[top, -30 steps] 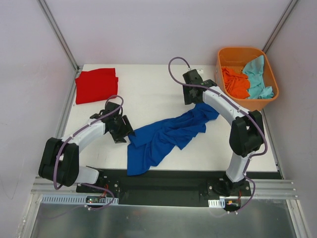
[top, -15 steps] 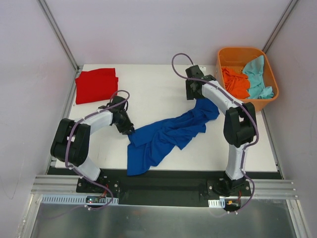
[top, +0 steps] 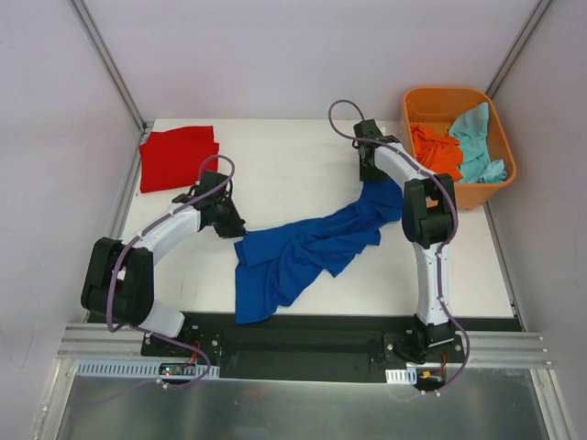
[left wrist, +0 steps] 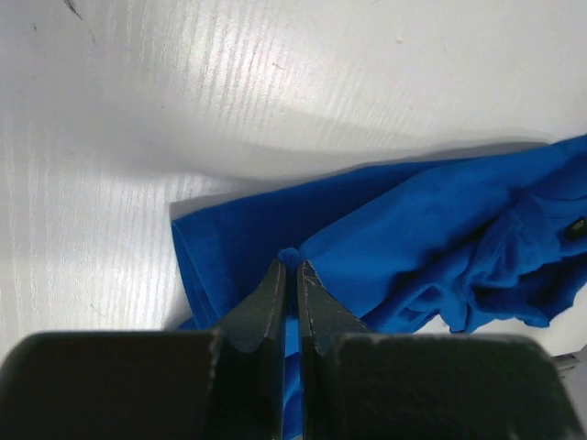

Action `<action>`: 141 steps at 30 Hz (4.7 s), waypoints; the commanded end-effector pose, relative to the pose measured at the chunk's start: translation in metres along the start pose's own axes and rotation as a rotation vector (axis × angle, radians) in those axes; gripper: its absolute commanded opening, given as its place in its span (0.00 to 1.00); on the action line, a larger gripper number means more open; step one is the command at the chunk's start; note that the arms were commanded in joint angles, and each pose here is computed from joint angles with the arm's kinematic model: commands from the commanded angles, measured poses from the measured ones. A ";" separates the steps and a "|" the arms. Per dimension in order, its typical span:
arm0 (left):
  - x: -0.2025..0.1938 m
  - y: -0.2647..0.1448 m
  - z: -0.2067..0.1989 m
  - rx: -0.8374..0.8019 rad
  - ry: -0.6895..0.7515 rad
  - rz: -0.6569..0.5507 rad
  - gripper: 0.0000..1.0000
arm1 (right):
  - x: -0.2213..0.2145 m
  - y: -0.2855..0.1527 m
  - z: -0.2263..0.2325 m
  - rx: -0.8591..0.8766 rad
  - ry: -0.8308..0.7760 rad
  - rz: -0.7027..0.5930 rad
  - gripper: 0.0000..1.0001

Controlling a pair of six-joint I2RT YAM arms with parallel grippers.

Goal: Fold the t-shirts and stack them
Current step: Flatten the tshirt out

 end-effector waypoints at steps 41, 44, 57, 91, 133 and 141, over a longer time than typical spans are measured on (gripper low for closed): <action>0.009 -0.349 -0.040 -0.394 0.226 -1.189 0.00 | -0.050 -0.457 -0.191 0.667 0.304 -1.114 0.04; 0.071 -0.286 -0.038 0.023 0.090 -1.160 0.00 | -0.007 -0.395 -0.148 0.503 0.290 -0.999 0.04; 0.240 -0.068 -0.030 0.308 0.187 -0.689 0.99 | 0.140 -0.154 -0.002 0.322 0.065 -0.605 0.96; -0.039 -0.055 0.116 0.428 -0.407 -0.180 0.99 | -0.208 -0.172 -0.038 0.255 0.011 0.069 0.96; -0.003 -0.022 0.121 0.453 -0.524 -0.170 0.55 | -0.190 -0.201 -0.042 0.365 -0.088 -0.069 0.96; -0.001 0.001 0.121 0.417 -0.545 -0.076 0.05 | -0.236 -0.226 -0.054 0.324 -0.207 -0.046 0.96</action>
Point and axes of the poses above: each gripper's point midway between its finger pads, its own y axis out along the fingers, its own z axis along the line the jaws close on, x = y × z, the point moved 10 cm from there along -y, back along the fingers, and after that the axes turned 5 degrees about y, right-handed, at the moved point
